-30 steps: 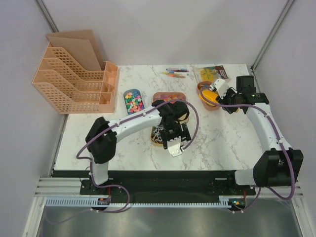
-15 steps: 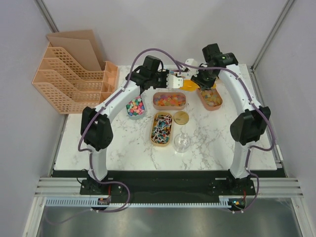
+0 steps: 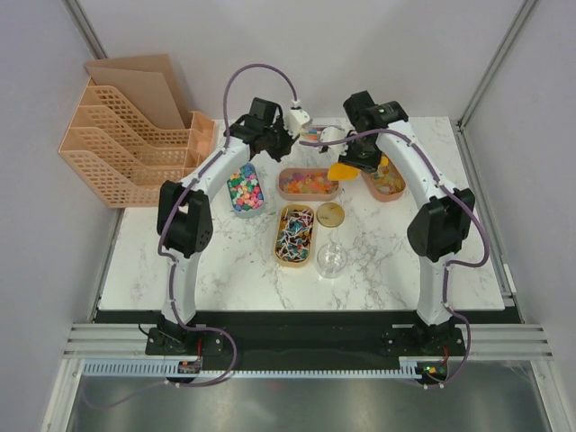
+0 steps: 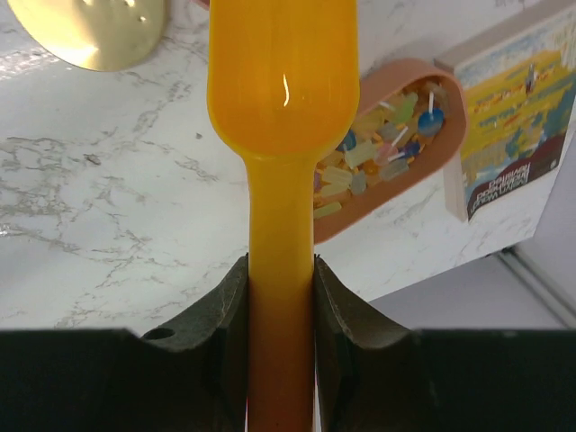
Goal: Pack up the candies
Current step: Scoop the fake candies from the storage box.
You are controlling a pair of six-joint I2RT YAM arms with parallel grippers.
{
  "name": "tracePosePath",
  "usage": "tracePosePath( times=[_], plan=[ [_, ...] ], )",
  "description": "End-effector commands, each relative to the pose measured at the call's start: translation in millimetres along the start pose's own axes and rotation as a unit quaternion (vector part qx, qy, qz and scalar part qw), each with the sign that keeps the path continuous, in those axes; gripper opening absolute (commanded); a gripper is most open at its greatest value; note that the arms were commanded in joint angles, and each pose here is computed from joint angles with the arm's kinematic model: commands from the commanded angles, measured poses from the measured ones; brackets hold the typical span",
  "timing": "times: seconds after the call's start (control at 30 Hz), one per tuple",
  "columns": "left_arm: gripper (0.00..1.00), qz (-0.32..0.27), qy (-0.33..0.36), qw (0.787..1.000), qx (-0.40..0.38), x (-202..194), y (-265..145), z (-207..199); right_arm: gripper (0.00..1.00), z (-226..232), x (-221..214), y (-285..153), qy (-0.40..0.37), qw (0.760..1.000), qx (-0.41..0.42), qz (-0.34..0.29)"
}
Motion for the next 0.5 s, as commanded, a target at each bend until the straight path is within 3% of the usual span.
tracePosePath(
  times=[0.0, 0.13, 0.47],
  plan=[
    [0.02, -0.05, -0.179, 0.982, 0.033, 3, -17, 37, 0.0, 21, -5, -9, -0.056, 0.997, 0.046, 0.038],
    [0.02, -0.042, -0.206, 0.977, 0.025, -11, -14, 37, 0.0, 23, 4, -10, -0.064, 0.997, 0.042, 0.03],
    [0.02, -0.028, -0.257, 0.965, -0.04, -32, 1, 8, 0.0, 20, -1, 4, -0.067, 0.995, 0.027, 0.076]
  ],
)
Point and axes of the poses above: each gripper's point midway between its finger pads, its own y axis out along the fingers, its own z axis along the line the jaws close on, x = y × z, the point moved 5 cm from there along -y, back along the fingers, and after that the axes turned 11 degrees about y, right-handed, at the moved point
